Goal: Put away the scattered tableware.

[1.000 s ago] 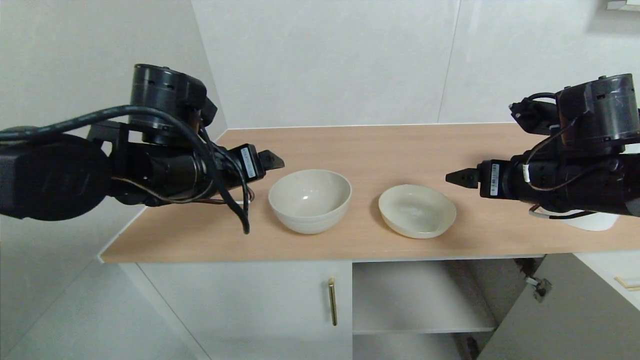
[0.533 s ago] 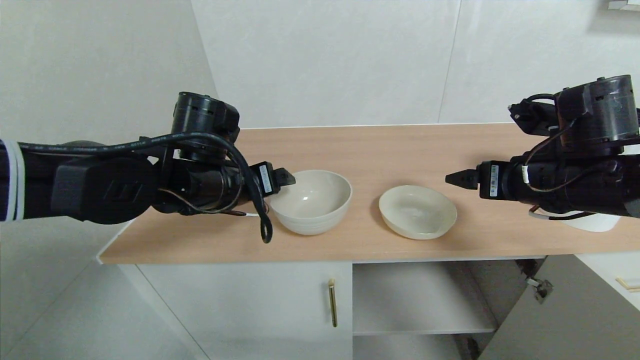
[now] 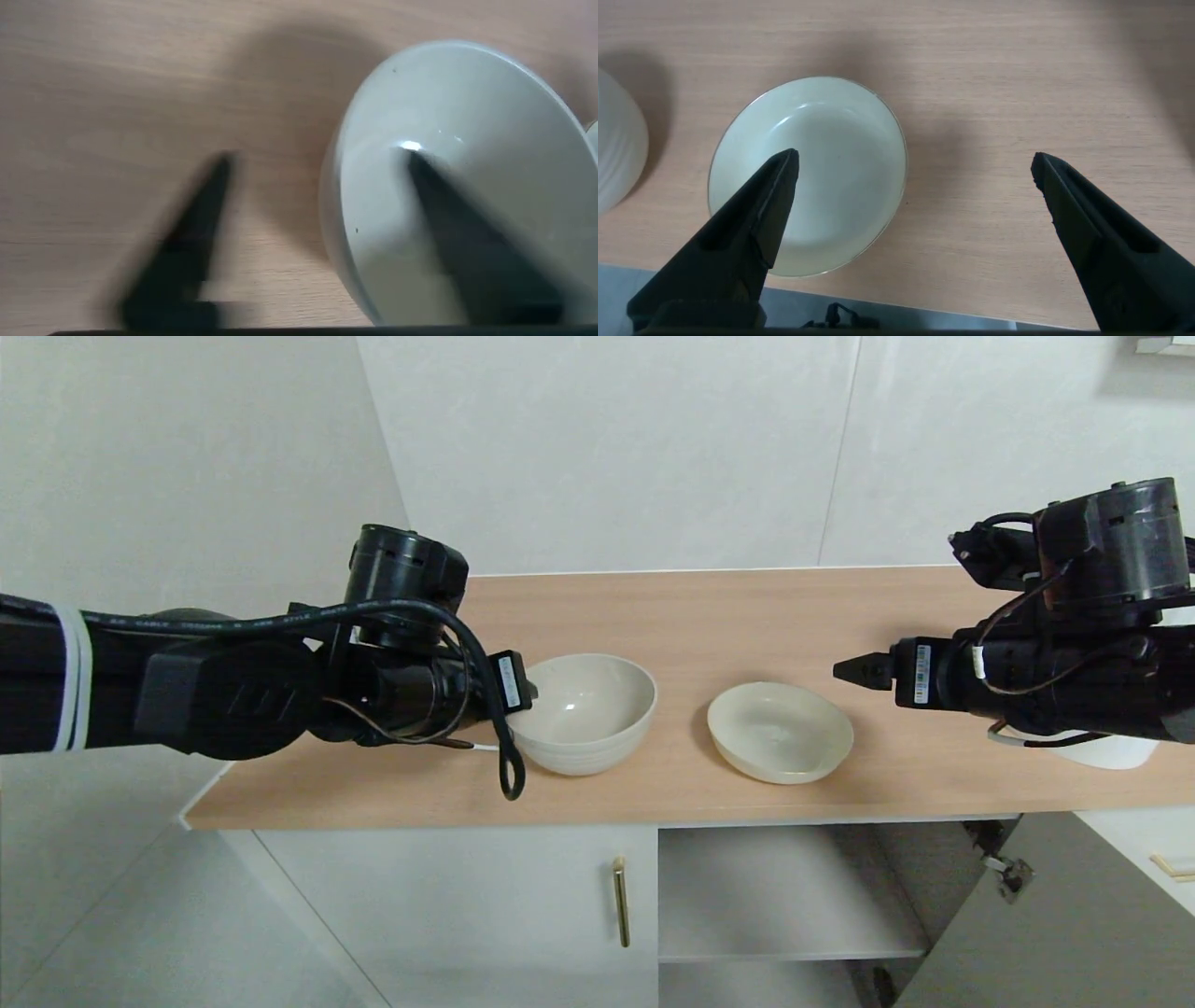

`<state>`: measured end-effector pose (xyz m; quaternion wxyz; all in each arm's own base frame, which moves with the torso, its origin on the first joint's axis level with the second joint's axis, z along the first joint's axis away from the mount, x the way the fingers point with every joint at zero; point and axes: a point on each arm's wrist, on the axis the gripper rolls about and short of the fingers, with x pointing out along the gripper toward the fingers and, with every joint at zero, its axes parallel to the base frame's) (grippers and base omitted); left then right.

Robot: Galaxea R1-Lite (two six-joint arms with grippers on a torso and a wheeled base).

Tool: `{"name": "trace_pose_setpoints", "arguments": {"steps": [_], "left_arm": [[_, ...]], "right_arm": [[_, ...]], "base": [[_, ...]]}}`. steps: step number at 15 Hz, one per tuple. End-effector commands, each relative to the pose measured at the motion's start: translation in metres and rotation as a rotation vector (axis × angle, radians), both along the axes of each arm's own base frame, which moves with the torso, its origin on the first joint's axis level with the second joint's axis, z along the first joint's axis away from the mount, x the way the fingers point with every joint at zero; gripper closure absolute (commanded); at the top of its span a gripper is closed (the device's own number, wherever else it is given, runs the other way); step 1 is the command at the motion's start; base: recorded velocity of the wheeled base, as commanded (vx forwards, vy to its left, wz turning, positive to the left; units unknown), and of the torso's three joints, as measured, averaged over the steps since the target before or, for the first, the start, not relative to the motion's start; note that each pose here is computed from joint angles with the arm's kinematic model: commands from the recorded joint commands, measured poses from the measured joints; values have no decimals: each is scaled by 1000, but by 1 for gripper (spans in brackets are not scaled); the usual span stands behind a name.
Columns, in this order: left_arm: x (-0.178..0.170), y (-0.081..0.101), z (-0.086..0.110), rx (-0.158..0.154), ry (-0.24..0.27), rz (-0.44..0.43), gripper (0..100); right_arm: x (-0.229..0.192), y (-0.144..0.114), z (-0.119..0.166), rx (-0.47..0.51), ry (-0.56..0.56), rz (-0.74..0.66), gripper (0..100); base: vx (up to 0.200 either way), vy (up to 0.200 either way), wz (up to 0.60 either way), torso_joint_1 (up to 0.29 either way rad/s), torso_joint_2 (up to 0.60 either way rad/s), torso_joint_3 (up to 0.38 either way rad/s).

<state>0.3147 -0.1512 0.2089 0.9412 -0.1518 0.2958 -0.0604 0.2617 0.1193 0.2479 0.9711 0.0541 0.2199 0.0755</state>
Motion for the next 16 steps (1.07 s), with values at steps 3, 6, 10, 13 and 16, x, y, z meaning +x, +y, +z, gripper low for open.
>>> {"name": "trace_pose_setpoints", "arguments": {"steps": [3,6,10,13,16], "left_arm": [[-5,2,9,-11,-23,-1,100],[-21,8,31,-43,-80,-4,100],[-44,13,51,-73,-133,-28,100],[-45,12,52,-74,-135,-33,100],[-45,12,52,-74,-135,-33,100]], "right_arm": [[0,0,0,0,-2,1,0],[3,2,-4,-9,13,1,0],[17,13,-27,-61,71,-19,0],[29,19,-46,-105,116,-52,0],[34,24,-54,-109,125,-47,0]], "base": [[0,0,0,0,0,0],[0,0,0,0,0,0],[0,0,0,0,0,0],[0,0,0,0,0,0],[0,0,0,0,0,0]]}}
